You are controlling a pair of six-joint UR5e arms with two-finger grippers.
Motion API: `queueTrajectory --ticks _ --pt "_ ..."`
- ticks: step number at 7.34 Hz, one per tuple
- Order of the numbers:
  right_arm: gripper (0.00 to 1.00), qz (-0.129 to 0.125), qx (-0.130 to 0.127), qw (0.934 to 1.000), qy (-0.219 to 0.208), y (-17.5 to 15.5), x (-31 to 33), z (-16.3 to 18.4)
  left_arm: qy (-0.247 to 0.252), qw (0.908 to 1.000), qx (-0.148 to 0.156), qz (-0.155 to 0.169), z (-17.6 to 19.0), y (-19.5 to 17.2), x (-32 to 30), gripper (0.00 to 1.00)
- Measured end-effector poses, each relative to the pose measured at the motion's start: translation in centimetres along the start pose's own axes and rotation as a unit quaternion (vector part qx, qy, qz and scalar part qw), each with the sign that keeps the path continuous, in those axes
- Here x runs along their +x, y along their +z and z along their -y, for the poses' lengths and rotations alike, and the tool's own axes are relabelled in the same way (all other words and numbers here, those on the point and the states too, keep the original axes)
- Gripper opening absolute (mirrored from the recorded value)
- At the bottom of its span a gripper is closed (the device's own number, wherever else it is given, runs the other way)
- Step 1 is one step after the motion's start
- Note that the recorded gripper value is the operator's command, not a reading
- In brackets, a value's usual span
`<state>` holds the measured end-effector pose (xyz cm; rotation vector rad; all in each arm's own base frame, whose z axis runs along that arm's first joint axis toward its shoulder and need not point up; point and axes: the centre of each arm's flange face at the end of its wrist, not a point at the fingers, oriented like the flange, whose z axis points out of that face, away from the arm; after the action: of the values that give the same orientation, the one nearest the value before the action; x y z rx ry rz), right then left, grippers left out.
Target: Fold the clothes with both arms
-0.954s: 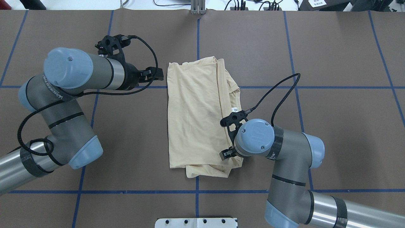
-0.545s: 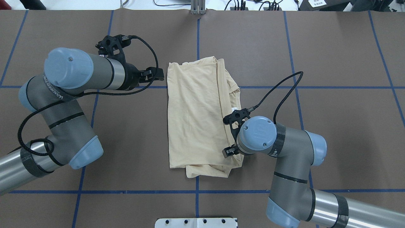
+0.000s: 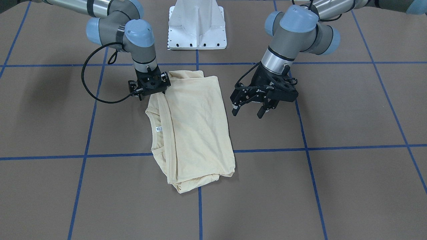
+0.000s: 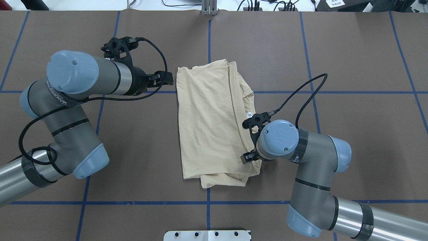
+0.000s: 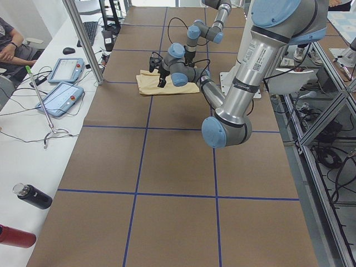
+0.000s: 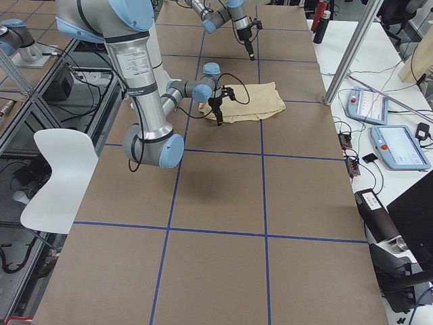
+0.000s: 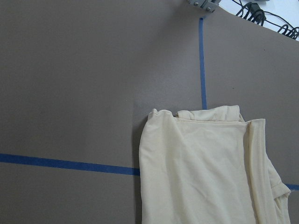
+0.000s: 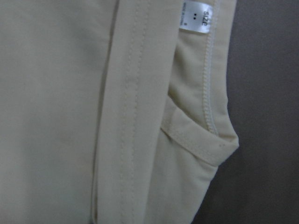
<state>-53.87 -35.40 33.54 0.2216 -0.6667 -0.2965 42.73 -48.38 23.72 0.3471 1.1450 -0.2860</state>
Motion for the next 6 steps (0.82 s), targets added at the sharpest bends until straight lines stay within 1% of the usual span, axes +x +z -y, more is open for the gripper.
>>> queueTrajectory --ticks 3,6 --pt "0.99 -0.008 -0.002 1.0 0.006 0.0 1.8 0.8 0.0 1.0 0.0 0.0 0.0 0.1 0.0 1.0" --pt "0.99 -0.003 -0.001 0.9999 0.013 -0.6 2.8 1.7 0.0 1.0 0.0 0.001 0.0 0.1 -0.1 1.0"
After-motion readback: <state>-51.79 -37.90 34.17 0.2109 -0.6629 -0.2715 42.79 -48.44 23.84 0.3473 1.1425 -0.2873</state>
